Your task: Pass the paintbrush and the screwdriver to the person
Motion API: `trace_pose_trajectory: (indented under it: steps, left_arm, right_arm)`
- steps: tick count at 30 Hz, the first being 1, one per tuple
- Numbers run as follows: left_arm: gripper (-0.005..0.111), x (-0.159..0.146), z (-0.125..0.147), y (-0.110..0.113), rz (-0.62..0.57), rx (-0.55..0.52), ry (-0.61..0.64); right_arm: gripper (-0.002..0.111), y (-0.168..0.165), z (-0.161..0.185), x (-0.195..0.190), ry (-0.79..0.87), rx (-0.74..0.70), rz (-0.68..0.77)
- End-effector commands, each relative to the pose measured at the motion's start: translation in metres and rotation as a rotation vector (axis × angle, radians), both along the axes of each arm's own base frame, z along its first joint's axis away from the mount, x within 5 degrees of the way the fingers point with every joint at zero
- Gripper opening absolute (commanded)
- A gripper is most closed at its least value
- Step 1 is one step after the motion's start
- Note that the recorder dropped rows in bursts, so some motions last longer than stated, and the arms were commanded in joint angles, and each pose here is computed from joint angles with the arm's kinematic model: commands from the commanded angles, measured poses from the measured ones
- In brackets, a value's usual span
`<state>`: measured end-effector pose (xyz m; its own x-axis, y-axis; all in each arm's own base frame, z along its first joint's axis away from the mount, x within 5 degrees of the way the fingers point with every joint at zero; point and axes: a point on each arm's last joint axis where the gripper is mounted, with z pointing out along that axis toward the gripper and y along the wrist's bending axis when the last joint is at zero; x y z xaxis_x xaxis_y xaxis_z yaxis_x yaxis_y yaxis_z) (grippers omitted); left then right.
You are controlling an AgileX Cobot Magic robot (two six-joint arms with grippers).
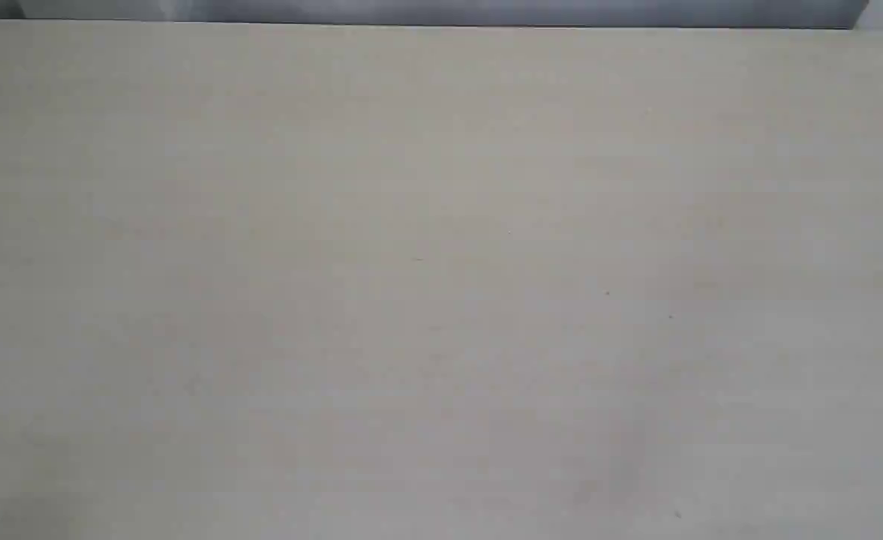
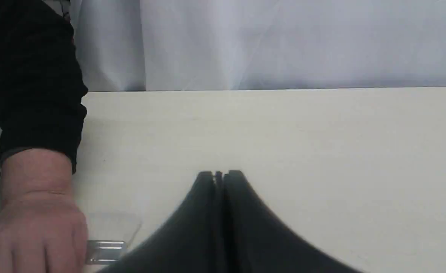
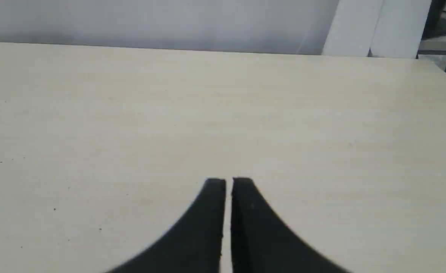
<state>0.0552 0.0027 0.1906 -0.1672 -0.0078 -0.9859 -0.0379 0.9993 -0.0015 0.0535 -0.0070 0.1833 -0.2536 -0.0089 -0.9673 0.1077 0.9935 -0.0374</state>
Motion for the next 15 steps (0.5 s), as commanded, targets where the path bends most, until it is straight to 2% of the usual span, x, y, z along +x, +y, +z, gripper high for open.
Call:
trace_pose_trajectory:
  steps: [1, 7, 12, 15]
  left_arm:
    - [0.000, 0.0000, 0.0000, -0.0005, -0.008, -0.002, -0.007]
    - [0.000, 0.0000, 0.0000, -0.0006, -0.009, -0.005, -0.006]
    - [0.000, 0.0000, 0.0000, -0.0006, -0.009, -0.005, -0.006]
    - [0.000, 0.0000, 0.0000, -0.0006, -0.009, -0.005, -0.006]
  right_arm:
    - [0.004, -0.0006, -0.0014, -0.0006, 0.006, -0.008, -0.006]
    - [0.004, -0.0003, -0.0014, -0.0006, 0.005, 0.002, -0.005]
    - [0.004, 0.0055, -0.0012, 0.0000, -0.013, 0.188, 0.011]
    - [0.004, 0.0066, -0.0010, 0.0001, -0.017, 0.222, 0.015]
